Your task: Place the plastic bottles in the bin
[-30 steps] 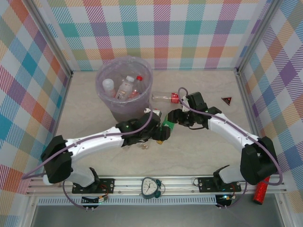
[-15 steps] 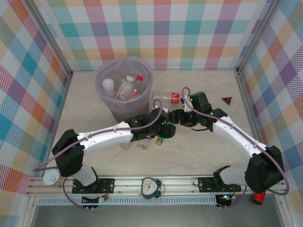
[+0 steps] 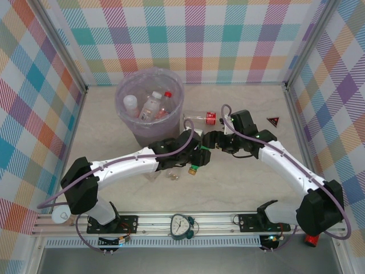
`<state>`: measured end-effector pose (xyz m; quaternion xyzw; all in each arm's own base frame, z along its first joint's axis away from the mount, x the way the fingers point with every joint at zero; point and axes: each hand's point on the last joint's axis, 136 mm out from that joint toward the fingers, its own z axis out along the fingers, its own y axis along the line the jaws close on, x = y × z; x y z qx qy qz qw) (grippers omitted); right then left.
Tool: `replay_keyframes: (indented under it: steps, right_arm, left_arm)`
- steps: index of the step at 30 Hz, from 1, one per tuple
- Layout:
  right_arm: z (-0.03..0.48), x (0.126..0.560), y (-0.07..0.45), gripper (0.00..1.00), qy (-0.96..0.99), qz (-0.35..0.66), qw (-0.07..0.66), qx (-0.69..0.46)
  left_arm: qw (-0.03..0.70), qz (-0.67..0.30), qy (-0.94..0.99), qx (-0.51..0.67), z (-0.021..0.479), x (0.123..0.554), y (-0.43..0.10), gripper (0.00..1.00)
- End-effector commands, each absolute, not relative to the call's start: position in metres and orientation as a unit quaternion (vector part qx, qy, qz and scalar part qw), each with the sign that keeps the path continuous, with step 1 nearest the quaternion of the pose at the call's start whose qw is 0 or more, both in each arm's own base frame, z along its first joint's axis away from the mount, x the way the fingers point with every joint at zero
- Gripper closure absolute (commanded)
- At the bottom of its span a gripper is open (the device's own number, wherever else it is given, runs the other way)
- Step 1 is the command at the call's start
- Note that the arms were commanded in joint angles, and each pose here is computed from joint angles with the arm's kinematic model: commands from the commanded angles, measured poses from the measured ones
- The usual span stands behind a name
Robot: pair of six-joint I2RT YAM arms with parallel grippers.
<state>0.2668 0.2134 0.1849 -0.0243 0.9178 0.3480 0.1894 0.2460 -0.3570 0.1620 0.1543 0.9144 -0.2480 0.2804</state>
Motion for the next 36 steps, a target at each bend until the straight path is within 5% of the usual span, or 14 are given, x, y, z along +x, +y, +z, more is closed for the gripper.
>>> replay_keyframes:
  steps: [1,18,27,36]
  right_arm:
    - [0.199,0.265,0.196,0.18,0.918,0.338,0.208,-0.017]
    - [0.215,0.269,0.116,0.16,0.907,0.288,0.295,0.088]
    - [0.213,0.267,0.119,0.15,0.906,0.298,0.288,0.085]
    - [0.211,0.267,0.121,0.16,0.906,0.303,0.283,0.085]
  left_arm:
    - [0.305,-0.254,0.907,0.139,0.173,0.252,-0.350,0.47]
    - [0.395,-0.288,0.854,0.176,0.314,0.304,-0.356,0.53]
    - [0.495,-0.255,0.823,0.112,0.402,0.356,-0.272,0.57]
    - [0.516,-0.189,0.835,0.028,0.405,0.394,-0.180,0.67]
